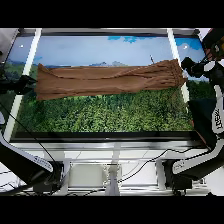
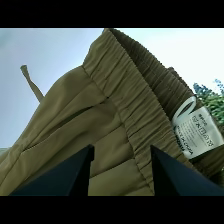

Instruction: Fold the clothes and pants, and hang the long-sleeved shirts on hangers.

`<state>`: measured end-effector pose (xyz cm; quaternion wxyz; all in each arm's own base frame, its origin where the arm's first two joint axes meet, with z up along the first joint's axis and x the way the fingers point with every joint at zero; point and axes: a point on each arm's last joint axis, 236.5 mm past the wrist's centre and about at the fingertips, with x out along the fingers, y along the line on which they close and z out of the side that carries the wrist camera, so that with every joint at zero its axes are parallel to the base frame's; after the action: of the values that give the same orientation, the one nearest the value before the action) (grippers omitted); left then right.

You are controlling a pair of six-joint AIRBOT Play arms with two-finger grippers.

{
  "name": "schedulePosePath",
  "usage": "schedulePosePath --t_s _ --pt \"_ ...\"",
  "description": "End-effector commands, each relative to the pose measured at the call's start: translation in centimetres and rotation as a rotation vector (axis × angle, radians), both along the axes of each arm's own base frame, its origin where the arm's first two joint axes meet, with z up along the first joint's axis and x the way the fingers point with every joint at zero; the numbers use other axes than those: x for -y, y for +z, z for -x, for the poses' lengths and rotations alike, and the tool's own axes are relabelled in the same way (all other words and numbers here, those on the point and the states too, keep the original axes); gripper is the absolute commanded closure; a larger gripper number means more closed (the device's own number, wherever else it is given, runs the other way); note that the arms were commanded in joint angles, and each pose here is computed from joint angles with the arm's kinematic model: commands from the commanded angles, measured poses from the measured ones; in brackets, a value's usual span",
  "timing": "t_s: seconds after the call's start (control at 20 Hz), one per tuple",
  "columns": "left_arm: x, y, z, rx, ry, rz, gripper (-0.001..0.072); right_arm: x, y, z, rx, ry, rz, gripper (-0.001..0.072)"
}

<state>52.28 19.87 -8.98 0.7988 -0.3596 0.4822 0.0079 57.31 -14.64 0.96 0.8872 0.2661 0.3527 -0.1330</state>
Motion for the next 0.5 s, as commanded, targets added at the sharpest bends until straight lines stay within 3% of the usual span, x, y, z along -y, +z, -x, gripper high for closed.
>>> schedulePosePath --t_s 0.0,0.35,0.4,0.45 --pt "1.7 -1.8 1.5 -0.053 -0.103 0.023 -0.0013 -0.2 0.0 0.0 0.0 0.002 -0.004 0.0297" --pt "6.4 -2.1 0.4 -0.03 -0.271 -0.01 -0.0007 -3.0 0.0 -0.5 -0.005 0.052 -0.006 0.0297" --pt "6.9 -2.1 0.2 -0.023 -0.292 -0.018 0.0013 -3.3 -0.2 -0.4 -0.016 0.06 -0.009 0.0298" --pt "7.4 -2.1 0.0 -0.019 -0.299 -0.023 0.0088 -3.6 -0.3 -0.2 -0.027 0.066 -0.012 0.0297"
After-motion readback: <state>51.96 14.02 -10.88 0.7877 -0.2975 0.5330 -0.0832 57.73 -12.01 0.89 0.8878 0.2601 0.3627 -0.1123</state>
